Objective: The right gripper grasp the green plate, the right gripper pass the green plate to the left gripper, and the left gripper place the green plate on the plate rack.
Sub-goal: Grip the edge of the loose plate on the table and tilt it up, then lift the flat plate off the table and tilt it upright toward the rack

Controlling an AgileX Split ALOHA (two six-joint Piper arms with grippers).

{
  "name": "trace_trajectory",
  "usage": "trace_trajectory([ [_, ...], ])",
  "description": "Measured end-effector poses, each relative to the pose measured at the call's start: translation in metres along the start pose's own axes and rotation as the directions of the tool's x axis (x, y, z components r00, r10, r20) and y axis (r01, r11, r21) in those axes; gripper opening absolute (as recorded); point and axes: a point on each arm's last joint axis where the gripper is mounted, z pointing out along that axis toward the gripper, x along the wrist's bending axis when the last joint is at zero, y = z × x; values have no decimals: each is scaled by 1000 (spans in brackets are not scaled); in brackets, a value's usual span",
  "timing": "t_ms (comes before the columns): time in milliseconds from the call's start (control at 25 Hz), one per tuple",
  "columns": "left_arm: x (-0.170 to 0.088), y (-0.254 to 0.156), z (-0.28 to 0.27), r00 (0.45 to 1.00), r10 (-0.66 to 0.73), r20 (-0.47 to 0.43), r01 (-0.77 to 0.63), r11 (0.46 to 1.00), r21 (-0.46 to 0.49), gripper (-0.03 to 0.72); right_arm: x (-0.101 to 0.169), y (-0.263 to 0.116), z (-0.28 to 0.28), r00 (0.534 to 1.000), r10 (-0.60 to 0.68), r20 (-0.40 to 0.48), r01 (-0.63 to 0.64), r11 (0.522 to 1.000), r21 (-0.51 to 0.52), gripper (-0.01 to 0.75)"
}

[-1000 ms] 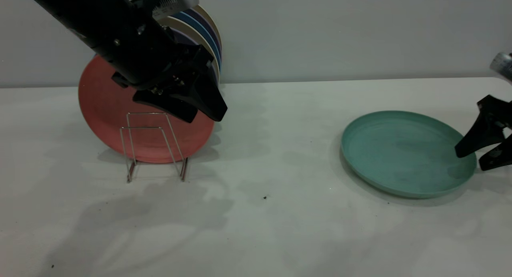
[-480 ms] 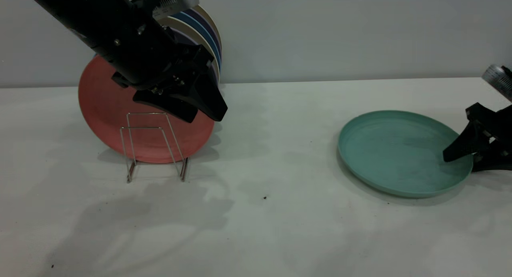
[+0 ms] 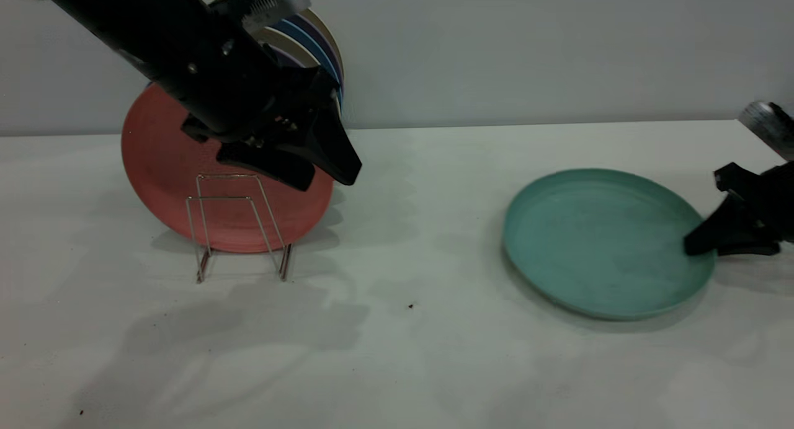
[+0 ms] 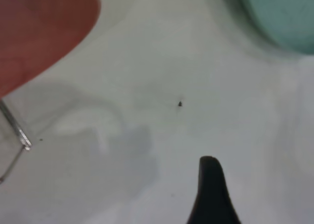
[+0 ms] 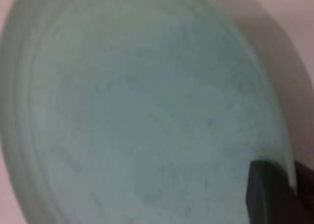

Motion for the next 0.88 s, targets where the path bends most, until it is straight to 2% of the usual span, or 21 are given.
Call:
trace_trajectory([
  [240, 7, -1, 11, 999, -34, -12, 34, 999, -4, 545, 50, -3, 24, 991, -93, -97, 98, 994, 54, 15],
  [480, 14, -3, 25, 996, -87, -16, 87, 996, -5, 545, 94, -1, 26, 970, -183, -159, 194, 979, 59, 15],
  [720, 16, -3, 34, 987, -158, 12, 159, 987, -32, 545, 115, -2, 26, 956, -202, -213, 219, 974, 59, 15],
  [880, 11, 0, 36, 988, -146, 47, 149, 987, -65, 545, 126, -6, 31, 946, -216, -240, 241, 967, 78, 15],
])
